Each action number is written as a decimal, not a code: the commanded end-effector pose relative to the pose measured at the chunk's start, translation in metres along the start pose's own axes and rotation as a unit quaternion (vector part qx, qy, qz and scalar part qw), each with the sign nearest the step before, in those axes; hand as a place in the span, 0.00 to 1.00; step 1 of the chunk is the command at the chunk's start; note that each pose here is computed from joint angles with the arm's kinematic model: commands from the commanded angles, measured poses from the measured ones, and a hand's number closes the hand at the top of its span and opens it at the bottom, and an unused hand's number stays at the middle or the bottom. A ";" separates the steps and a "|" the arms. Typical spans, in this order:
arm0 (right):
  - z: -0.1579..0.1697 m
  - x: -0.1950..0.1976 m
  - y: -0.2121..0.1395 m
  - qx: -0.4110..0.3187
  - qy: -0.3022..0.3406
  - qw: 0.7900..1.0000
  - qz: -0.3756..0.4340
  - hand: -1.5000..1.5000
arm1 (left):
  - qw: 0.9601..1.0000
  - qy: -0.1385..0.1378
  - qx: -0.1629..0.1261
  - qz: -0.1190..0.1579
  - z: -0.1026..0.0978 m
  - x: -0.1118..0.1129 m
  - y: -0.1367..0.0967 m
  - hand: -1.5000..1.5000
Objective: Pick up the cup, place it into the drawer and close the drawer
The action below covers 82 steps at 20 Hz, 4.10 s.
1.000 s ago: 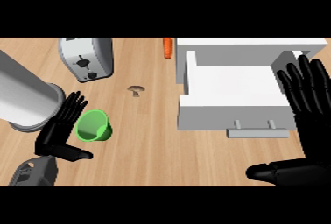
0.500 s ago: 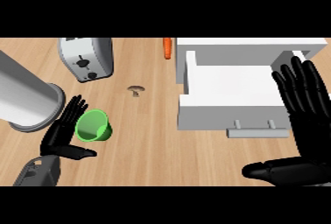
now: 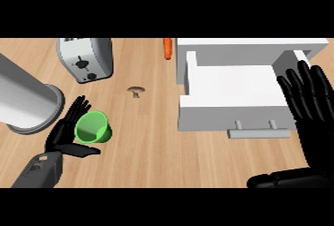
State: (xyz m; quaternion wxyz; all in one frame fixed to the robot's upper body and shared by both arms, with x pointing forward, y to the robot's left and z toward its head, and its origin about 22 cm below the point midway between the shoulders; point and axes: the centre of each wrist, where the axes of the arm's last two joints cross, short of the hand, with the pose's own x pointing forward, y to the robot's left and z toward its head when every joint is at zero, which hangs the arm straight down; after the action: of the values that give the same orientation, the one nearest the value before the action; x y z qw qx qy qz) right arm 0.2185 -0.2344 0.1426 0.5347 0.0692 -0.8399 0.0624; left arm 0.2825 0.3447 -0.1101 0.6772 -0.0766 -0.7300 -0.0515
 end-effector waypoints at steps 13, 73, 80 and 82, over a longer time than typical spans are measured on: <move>0.000 0.001 0.000 0.005 0.000 1.000 0.001 0.00 | 0.997 -0.029 -0.017 0.073 0.010 -0.023 -0.020 0.00; -0.010 -0.016 -0.015 -0.012 0.011 1.000 0.011 0.00 | 0.962 -0.254 -0.012 0.100 -0.110 0.213 -0.165 1.00; -0.007 -0.006 -0.018 -0.008 0.008 1.000 0.014 0.00 | 0.968 -0.244 -0.009 0.058 -0.142 0.260 -0.220 1.00; 0.017 0.002 -0.019 -0.018 0.012 1.000 0.010 0.00 | 0.968 -0.244 -0.012 0.059 -0.156 0.255 -0.208 1.00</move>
State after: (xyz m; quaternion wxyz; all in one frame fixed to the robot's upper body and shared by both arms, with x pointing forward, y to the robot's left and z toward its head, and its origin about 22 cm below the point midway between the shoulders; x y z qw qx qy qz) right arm 0.2204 -0.2514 0.1386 0.5413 0.0526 -0.8373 0.0569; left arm 0.3644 0.1337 0.1457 0.4809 -0.1440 -0.8649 0.0090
